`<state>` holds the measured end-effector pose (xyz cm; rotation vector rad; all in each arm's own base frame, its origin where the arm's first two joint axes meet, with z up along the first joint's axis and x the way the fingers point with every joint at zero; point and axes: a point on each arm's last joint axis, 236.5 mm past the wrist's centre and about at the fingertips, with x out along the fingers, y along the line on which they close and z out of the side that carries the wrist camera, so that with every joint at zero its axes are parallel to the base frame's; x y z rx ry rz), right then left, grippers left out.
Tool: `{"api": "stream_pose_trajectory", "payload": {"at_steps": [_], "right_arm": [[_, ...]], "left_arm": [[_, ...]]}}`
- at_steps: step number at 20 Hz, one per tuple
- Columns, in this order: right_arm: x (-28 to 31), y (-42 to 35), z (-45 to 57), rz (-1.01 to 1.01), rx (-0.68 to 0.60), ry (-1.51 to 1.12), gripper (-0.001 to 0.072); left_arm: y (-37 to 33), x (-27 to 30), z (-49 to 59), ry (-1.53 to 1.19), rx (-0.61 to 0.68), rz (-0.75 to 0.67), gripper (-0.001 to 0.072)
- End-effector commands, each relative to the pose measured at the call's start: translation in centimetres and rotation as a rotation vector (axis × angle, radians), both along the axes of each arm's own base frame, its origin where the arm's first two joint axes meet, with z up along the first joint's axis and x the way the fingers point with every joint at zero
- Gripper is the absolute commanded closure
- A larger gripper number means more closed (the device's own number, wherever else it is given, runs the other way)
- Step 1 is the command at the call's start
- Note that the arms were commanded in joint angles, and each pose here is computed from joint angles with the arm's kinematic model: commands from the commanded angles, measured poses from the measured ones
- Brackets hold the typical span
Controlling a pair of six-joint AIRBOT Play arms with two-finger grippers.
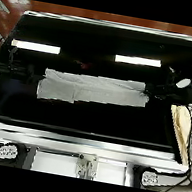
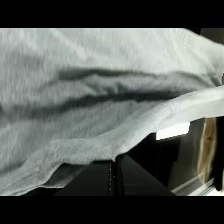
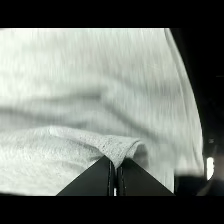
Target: Fold the shirts.
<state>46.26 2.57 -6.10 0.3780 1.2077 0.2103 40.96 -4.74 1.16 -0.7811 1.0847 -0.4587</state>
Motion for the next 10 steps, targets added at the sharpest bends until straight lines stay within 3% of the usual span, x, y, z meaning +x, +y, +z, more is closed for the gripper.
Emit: {"api": "stream_pose_trajectory", "payload": {"at_steps": [1, 7, 8, 9, 10], "right_arm": [[3.8, 0.9, -1.1, -0.032, -0.012, -0.045, 0.0650], [4.0, -1.0, -2.9, -0.057, -0.085, -0.021, 0.0643], [3.8, -0.9, -3.0, -0.054, -0.082, -0.012, 0.0595], [3.7, -0.8, -3.0, -0.051, -0.081, -0.006, 0.0454], [3.4, -0.8, -3.0, -0.045, -0.079, 0.004, 0.0224]], "left_arm": [[0.4, 3.7, -2.1, 0.012, -0.025, 0.051, 0.0675], [2.2, 5.7, -5.9, 0.043, 0.010, 0.145, 0.0673], [2.1, 5.6, -6.1, 0.051, 0.006, 0.139, 0.0656], [1.9, 5.4, -6.1, 0.056, -0.001, 0.130, 0.0528], [1.7, 5.2, -5.8, 0.060, -0.011, 0.117, 0.0347]]}}
